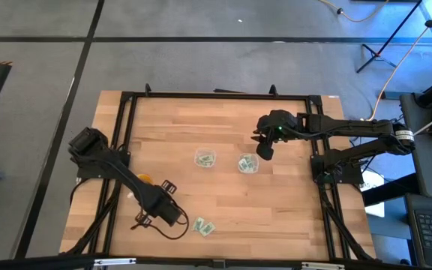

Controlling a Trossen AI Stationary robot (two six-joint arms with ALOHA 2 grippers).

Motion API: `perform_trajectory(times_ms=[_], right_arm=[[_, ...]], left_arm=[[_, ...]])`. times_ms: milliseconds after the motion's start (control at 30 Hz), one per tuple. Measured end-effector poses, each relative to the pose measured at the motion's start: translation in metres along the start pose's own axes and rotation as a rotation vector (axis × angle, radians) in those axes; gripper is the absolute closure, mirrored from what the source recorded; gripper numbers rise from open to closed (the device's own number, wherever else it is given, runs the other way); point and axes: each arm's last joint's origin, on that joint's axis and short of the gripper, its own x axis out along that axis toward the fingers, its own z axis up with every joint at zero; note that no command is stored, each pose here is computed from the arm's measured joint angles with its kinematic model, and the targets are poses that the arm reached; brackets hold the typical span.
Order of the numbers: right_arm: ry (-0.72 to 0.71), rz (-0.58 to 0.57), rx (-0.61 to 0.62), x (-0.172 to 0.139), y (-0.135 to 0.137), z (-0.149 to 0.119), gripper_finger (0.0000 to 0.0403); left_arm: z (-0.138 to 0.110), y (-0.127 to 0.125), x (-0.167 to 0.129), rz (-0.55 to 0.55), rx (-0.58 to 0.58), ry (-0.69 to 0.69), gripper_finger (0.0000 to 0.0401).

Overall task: Pick and place Stevia / Truvia into bins
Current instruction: Put the top stevia packet into the left transparent container

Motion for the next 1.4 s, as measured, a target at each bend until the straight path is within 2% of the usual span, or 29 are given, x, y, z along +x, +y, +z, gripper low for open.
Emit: perform_trajectory(times_ms=[267, 600, 1033, 1400], right_arm=[[0.001, 0.000, 0.003, 0.000, 0.000, 0.000, 0.0287], [0.001, 0.000, 0.000, 0.000, 0.000, 0.000, 0.0287], [0.002, -0.001, 0.000, 0.000, 0.000, 0.000, 0.0287], [0.002, -0.001, 0.000, 0.000, 0.000, 0.000, 0.0287]], left_arm=[[-0.002, 0.001, 0.011, 0.007, 0.086, 0.093, 0.0285], [-0.002, 0.001, 0.026, 0.002, 0.083, 0.121, 0.0286], [0.000, 0.001, 0.028, -0.001, 0.084, 0.109, 0.0356], [0.000, 0.001, 0.027, -0.001, 0.082, 0.108, 0.0369]])
